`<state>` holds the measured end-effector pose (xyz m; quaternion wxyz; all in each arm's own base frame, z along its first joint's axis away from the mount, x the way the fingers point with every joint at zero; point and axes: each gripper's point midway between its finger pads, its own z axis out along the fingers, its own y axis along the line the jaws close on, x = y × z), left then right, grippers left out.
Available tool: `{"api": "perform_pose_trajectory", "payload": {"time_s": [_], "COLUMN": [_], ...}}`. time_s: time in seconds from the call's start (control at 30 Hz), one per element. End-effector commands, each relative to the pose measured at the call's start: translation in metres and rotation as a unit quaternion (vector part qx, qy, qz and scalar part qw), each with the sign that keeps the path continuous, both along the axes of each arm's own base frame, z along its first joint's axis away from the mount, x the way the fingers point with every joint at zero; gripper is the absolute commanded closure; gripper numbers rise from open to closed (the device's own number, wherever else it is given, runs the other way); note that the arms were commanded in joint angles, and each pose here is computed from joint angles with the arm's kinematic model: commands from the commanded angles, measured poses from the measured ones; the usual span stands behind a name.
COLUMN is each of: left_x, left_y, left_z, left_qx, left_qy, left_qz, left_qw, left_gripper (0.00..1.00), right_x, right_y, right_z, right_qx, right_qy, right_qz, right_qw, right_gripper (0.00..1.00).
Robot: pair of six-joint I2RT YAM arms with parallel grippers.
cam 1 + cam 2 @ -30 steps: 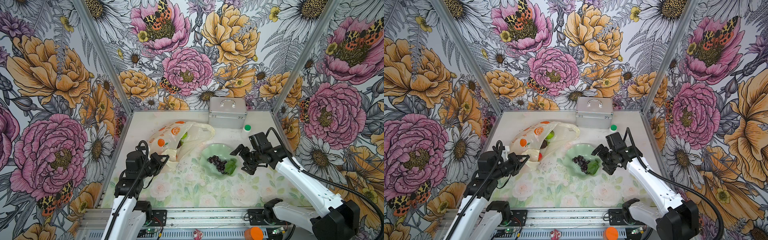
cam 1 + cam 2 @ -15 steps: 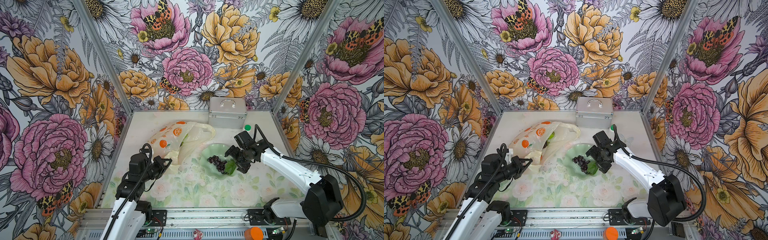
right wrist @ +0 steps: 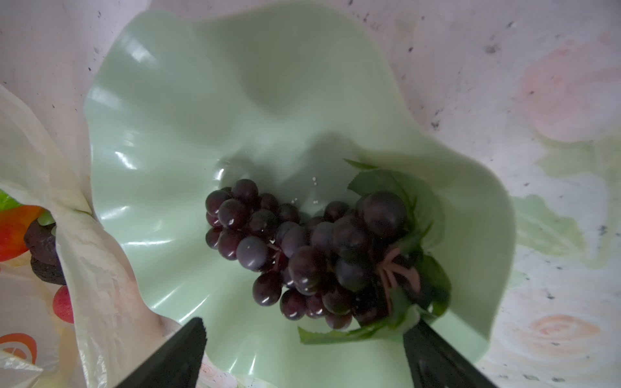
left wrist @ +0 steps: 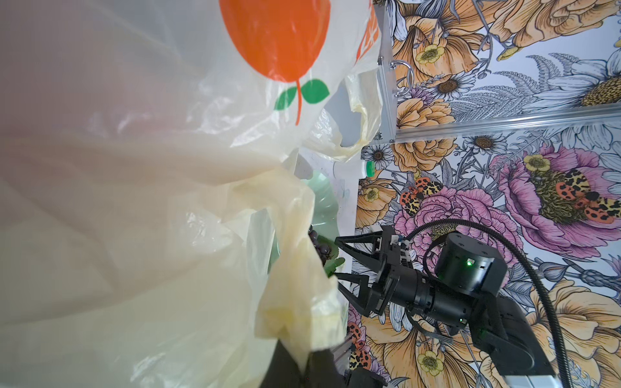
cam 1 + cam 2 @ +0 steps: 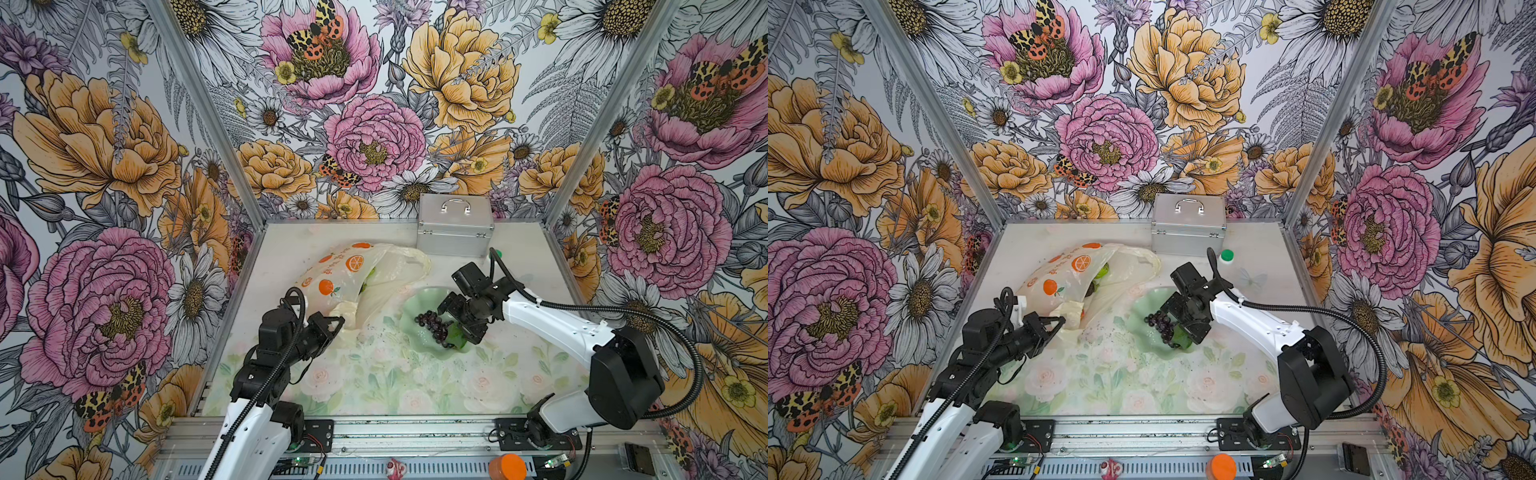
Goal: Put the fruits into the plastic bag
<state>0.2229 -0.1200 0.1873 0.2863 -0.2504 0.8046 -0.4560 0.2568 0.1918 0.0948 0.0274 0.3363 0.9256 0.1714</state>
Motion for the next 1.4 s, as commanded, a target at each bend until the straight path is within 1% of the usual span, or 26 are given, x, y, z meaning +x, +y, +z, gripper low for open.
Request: {"api": "perform_pose_trajectory", "payload": {"time_s": [0.0,0.1,0.3,0.4,0.47,0.57,0.67,0.9,1.03,1.37], "left_x": [0.001,0.003,0.001,0.001,0.0,0.0,0.0,-0.002,-0.003,-0.006], "left_y": [0.002,0.002,0.001,0.001,0.0,-0.001,-0.002,-0.004,-0.005,-0.006], "left_z": [0.017,0.022,0.021,0.021,0.022,0.021,0.02,0.02,0.021,0.025], "left_qx": [0.019,0.028,0.031,0.035,0.036,0.037,0.038,0.043,0.045,0.061], "left_qy": [-0.03,-0.039,-0.037,-0.037,-0.037,-0.035,-0.035,-0.038,-0.042,-0.052], "left_qz": [0.0,-0.002,-0.006,-0.008,-0.01,-0.013,-0.015,-0.022,-0.024,-0.031], "left_qw": [0.999,0.999,0.999,0.999,0.999,0.999,0.999,0.998,0.998,0.996], "left_gripper": [1.0,1.0,1.0,1.0,1.0,1.0,1.0,1.0,1.0,1.0], "right_x": [0.002,0.004,0.012,0.025,0.04,0.059,0.065,0.046,0.034,0.027], "right_y": [0.001,0.003,0.009,0.009,0.01,0.015,0.02,0.028,0.033,0.042], "right_z": [-0.011,-0.019,-0.03,-0.03,-0.027,-0.018,-0.014,-0.014,-0.022,-0.05], "right_qx": [-0.008,-0.012,-0.019,-0.03,-0.035,-0.032,-0.026,-0.014,-0.005,-0.012], "right_qy": [0.002,0.01,0.02,0.01,-0.004,-0.021,-0.025,-0.011,0.013,0.056], "right_qz": [-0.008,-0.008,-0.004,0.0,0.003,0.002,0.002,0.001,0.002,0.009], "right_qw": [1.0,1.0,1.0,0.999,0.999,0.999,0.999,1.0,1.0,0.998], "right_gripper": [0.06,0.05,0.05,0.05,0.05,0.05,0.05,0.07,0.07,0.08]}}
